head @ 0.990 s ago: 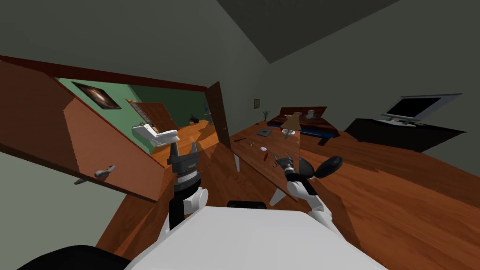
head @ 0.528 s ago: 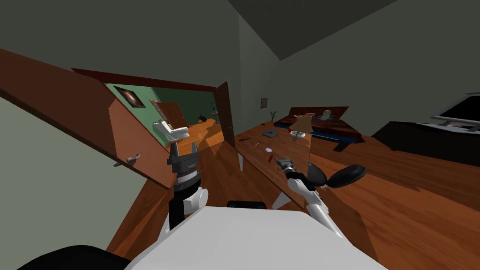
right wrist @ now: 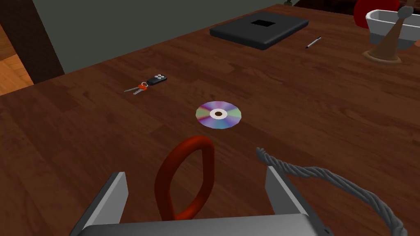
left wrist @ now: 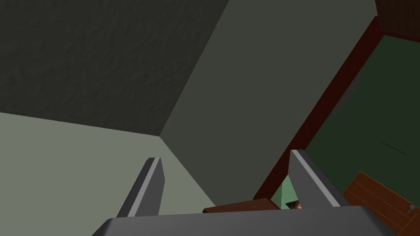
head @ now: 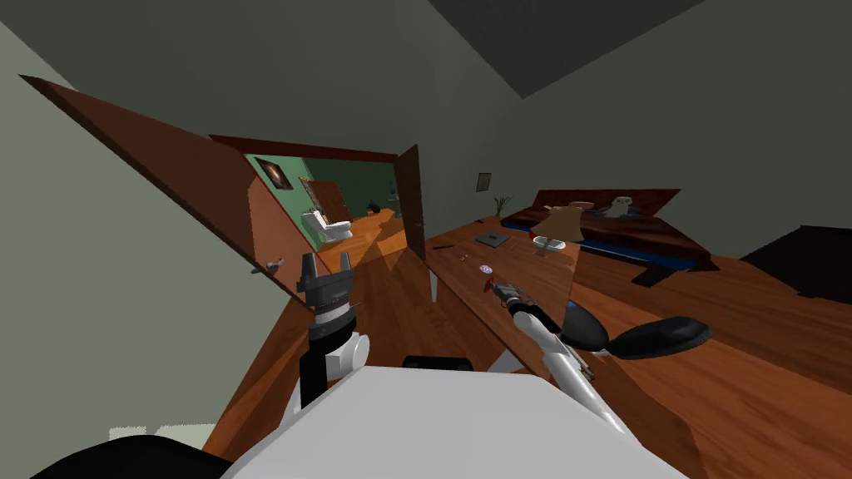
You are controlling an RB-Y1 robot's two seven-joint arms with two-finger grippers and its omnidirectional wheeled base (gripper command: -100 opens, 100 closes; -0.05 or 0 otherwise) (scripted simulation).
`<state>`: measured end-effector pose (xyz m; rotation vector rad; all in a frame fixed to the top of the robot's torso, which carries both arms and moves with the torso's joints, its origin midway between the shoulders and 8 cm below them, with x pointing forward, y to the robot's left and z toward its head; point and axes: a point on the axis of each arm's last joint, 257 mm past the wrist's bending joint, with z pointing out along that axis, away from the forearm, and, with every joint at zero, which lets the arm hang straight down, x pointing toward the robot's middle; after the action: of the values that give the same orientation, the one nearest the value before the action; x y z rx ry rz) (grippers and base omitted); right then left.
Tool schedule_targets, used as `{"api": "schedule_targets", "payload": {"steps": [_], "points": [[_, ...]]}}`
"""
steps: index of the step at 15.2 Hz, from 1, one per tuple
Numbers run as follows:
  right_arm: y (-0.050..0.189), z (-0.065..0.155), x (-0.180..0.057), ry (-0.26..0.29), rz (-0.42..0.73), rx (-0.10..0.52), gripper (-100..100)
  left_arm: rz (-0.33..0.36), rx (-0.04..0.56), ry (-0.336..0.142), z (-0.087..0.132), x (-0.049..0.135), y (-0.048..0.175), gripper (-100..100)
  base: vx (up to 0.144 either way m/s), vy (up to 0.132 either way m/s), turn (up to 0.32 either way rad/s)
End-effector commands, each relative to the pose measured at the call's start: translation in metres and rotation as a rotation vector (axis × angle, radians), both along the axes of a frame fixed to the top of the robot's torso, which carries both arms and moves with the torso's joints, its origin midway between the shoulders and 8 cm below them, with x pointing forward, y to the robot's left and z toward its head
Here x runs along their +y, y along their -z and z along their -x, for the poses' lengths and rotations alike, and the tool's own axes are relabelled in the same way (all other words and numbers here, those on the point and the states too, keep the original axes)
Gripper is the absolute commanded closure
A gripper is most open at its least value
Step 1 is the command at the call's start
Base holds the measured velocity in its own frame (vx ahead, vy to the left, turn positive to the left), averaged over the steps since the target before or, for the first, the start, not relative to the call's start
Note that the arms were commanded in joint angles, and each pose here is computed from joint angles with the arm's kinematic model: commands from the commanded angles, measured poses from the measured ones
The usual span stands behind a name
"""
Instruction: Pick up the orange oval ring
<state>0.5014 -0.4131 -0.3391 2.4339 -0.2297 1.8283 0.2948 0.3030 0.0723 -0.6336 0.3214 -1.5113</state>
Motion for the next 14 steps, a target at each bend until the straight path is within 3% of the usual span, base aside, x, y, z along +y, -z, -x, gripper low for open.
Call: {"api": "schedule_targets", "payload": {"steps": [1,14], "points": [[0.013,-0.001,-0.005,0.027,-0.109,0.028,-100,0.000,0.000,0.000,0.000,0.000,0.000,0,-0.027,-0.054,0.247],[0.049,-0.010,-0.018,0.147,-0.552,0.097,-100,0.000,0.000,0.000,0.000,0.000,0.000,0,-0.031,-0.064,0.198]]}}
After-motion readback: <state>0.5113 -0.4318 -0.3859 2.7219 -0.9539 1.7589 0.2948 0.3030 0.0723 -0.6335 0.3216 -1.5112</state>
